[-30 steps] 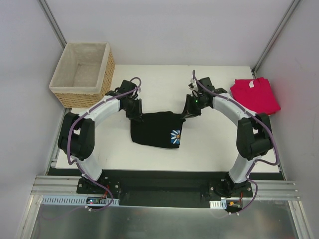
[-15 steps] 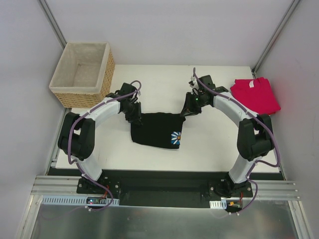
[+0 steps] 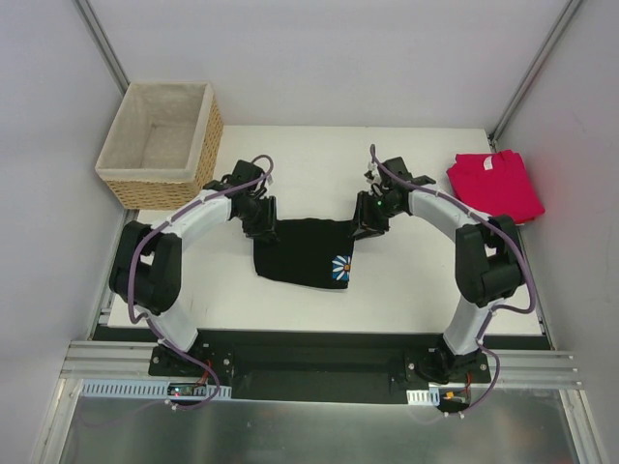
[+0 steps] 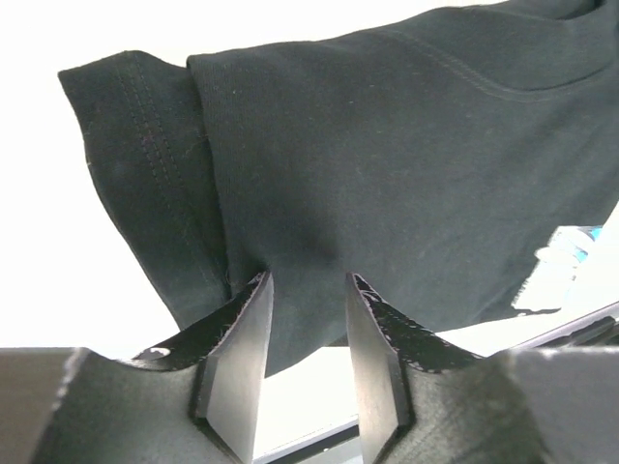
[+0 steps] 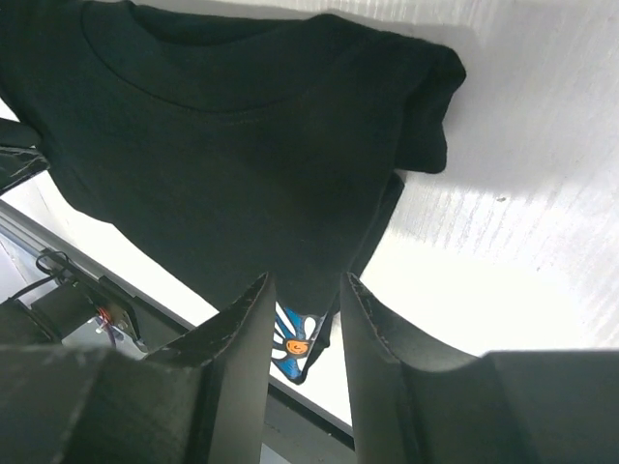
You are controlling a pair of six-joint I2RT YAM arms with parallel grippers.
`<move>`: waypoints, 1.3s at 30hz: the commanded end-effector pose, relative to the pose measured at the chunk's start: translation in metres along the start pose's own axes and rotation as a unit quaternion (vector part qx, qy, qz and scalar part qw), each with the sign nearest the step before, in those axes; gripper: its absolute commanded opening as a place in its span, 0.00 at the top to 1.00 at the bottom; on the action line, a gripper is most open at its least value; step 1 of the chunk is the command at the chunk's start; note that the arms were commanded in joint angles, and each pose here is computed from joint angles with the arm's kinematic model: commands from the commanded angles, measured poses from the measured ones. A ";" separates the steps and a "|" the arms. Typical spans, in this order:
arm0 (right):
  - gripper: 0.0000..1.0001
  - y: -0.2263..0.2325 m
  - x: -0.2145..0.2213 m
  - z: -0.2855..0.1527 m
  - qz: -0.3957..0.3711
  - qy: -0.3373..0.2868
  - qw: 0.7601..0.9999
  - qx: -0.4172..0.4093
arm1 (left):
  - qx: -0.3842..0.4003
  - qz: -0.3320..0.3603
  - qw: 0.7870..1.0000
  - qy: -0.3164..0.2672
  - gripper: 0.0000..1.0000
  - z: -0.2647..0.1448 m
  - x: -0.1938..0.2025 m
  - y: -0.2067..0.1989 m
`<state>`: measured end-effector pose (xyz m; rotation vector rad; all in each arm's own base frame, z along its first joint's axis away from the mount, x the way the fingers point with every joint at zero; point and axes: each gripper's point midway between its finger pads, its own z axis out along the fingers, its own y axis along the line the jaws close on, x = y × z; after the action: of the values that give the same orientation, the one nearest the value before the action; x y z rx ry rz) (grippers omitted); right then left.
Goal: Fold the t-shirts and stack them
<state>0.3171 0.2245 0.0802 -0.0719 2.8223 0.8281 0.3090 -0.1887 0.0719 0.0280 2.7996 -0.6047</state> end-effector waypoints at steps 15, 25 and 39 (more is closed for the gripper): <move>0.64 0.013 -0.007 0.018 0.009 0.006 1.000 -0.025 | -0.064 -0.050 0.994 -0.071 0.62 -0.029 -0.041 0.070; 0.64 0.021 -0.015 0.000 -0.003 -0.013 1.000 -0.014 | -0.009 -0.069 0.996 -0.056 0.63 -0.008 -0.044 0.056; 0.64 0.007 0.006 0.008 -0.003 0.012 1.000 0.012 | 0.057 -0.095 0.993 -0.035 0.91 0.024 -0.031 0.037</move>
<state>0.3205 0.2336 0.0730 -0.0538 2.8523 0.8082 0.3492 -0.1440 0.0478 -0.2466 2.7253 -0.6834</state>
